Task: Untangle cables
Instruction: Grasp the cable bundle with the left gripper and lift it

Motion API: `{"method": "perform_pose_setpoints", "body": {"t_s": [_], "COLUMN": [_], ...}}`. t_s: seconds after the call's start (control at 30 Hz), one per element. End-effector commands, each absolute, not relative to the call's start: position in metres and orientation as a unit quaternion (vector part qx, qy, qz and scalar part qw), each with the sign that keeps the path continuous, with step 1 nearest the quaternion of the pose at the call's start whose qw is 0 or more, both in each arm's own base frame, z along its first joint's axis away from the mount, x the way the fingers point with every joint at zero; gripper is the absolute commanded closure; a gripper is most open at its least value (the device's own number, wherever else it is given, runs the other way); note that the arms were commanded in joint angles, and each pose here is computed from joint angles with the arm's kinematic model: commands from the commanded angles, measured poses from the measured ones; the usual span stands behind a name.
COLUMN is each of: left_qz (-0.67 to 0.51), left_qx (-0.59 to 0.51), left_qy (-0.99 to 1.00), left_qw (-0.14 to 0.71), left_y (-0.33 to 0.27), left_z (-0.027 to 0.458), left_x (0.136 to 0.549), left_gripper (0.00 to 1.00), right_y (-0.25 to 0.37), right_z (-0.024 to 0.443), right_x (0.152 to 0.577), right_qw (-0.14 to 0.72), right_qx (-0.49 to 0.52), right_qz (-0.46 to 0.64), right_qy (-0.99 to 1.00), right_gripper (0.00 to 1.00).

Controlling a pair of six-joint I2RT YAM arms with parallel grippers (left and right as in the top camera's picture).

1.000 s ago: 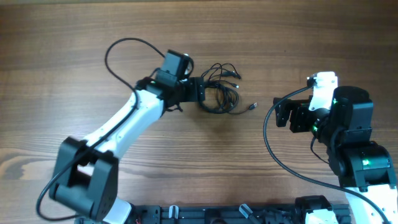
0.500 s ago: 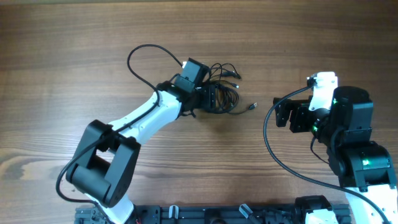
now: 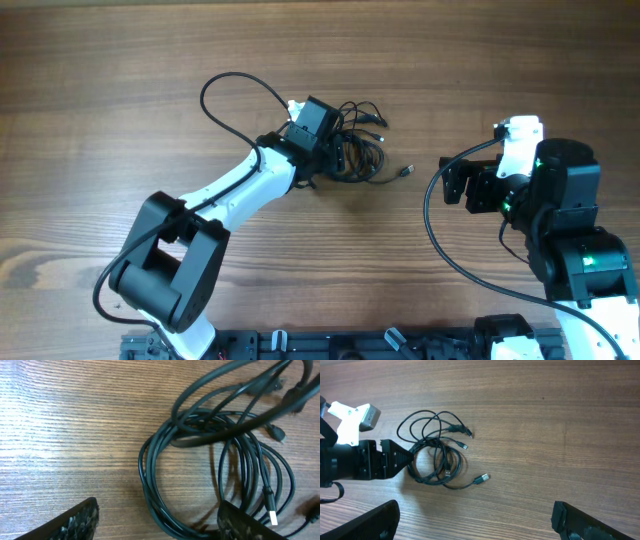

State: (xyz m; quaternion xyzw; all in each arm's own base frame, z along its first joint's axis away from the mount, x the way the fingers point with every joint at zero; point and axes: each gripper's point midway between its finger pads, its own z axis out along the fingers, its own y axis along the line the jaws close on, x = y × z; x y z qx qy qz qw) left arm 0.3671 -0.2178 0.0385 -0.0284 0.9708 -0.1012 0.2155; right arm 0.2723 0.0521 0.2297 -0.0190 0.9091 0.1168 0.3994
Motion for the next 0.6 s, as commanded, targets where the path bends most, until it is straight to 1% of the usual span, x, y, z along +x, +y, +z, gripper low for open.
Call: {"method": "perform_pose_setpoints", "body": {"t_s": [0.0,0.17,0.23,0.4,0.57], "left_qz": [-0.085,-0.075,-0.073,-0.071,-0.069], "left_qx": [-0.043,-0.042,-0.042,-0.041,-0.035], "left_qy": [0.971,0.976,0.976,0.977,0.978], "left_qw": [0.217,0.202,0.199,0.197,0.192], "left_y": [-0.215,-0.213,-0.213,-0.212,-0.216], "left_z": [0.030,0.015,0.013,0.012,0.009], "left_x": [0.371,0.369,0.368,0.367,0.362], "left_gripper": [0.23,0.23,0.25,0.34,0.34], "right_y": [0.057,0.057,0.057,0.057,0.057], "right_z": [0.238,0.238,0.238,0.238,0.238], "right_x": [0.274,0.274,0.274,0.274,0.274], "right_qw": [0.405,0.405,0.405,0.405,0.405], "right_qx": [-0.019,-0.019,-0.019,-0.019,-0.019], "right_qz": [0.129,0.129,0.129,0.129,0.129], "right_qy": [0.905,0.905,0.905,0.905,0.905], "right_gripper": [0.00,0.00,0.00,0.00,0.00]}}
